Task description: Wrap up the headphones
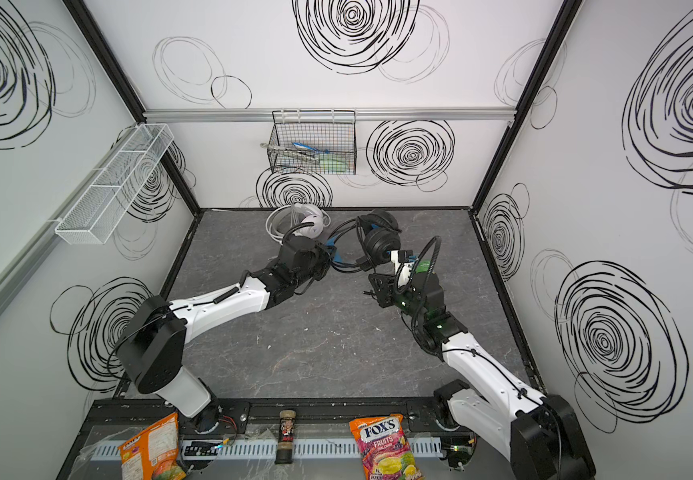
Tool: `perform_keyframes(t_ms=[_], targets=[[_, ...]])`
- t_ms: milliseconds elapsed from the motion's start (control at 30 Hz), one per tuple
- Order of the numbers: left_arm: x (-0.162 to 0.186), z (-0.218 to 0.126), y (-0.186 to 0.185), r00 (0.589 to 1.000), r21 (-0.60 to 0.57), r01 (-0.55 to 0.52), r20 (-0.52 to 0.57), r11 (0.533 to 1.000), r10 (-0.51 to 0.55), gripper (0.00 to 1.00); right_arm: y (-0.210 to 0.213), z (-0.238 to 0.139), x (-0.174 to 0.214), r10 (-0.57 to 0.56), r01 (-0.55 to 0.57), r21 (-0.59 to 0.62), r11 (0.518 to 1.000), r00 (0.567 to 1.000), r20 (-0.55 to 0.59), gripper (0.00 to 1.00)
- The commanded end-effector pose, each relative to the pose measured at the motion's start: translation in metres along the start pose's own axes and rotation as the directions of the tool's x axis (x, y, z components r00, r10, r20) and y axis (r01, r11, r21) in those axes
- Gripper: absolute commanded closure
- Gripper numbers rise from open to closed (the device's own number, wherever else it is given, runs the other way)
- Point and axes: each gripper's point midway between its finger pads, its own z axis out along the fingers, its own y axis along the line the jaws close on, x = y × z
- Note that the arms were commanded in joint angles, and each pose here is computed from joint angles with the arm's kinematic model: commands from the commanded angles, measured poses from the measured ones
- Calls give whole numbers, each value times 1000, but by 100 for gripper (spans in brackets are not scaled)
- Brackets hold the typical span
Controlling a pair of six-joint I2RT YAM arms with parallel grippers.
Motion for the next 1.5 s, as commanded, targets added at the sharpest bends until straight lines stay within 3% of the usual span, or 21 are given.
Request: perform_keyframes(t_ms=[0,300,433,700,1033,1267,1467], targets=[[-5,-13,-86,995,259,85,22,962,-94,100,3,0,4,-28,28,-3,1000,1000,-14,81],[-14,4,-72,996,193,-25,90,981,8,100,-5,2,12,-29,30,28,999,999,-34,80],[-36,15,-62,977,156,-166,158,974,141,100,-11,10,13,-31,34,64,997,998,-58,81],[-56,57,-41,928,98,-354,163,930,336,100,-43,26,34,-5,24,152,988,992,-128,84],[-89,102,-24,935,43,-280,238,959,263,100,-85,84,21,92,-58,224,973,985,-145,88],[-118,153,-19,893,-11,-398,223,917,391,100,-103,128,17,74,-26,219,975,975,-212,86],[-140,175,-8,863,-76,-457,205,886,463,100,-130,162,30,106,-35,260,965,959,-263,84]])
